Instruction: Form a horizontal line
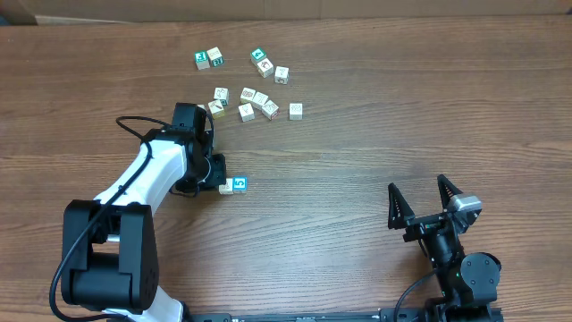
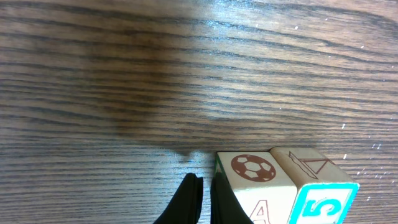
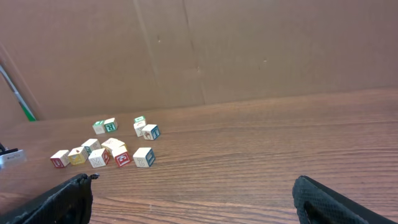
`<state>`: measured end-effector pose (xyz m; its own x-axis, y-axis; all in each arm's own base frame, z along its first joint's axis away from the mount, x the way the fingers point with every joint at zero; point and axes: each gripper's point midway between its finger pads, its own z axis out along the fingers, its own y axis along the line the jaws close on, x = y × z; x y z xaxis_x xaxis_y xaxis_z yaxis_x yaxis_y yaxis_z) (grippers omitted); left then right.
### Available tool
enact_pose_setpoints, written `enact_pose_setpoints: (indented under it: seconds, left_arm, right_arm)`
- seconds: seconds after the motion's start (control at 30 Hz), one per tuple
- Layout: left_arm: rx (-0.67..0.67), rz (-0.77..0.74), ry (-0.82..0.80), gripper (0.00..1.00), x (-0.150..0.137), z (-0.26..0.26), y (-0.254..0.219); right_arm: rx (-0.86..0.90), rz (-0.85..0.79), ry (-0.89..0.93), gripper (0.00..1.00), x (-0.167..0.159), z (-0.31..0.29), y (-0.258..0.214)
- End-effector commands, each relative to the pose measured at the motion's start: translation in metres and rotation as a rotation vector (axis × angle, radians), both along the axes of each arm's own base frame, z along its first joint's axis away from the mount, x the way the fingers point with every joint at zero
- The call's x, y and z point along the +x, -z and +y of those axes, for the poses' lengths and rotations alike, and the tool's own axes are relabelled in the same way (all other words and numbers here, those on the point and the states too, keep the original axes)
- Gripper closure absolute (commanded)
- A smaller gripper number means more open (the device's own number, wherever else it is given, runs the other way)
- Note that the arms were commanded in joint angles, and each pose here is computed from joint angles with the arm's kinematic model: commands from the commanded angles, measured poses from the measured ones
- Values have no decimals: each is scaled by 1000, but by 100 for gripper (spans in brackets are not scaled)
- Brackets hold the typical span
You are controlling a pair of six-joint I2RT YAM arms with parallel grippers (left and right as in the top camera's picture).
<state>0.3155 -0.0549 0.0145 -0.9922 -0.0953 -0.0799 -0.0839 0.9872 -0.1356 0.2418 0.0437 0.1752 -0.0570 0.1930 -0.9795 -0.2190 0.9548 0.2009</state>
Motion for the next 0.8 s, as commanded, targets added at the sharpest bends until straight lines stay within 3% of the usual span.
enact_pose_setpoints:
  seconds: [0.0,0.77]
  left_arm:
    - [-12,14,22,95,-4,-3,4]
    - [3,53,8,96,-13,0,4]
  right_arm:
    - [3,-2,3,0,0,-1,2]
    - [3,-2,3,0,0,-1,2]
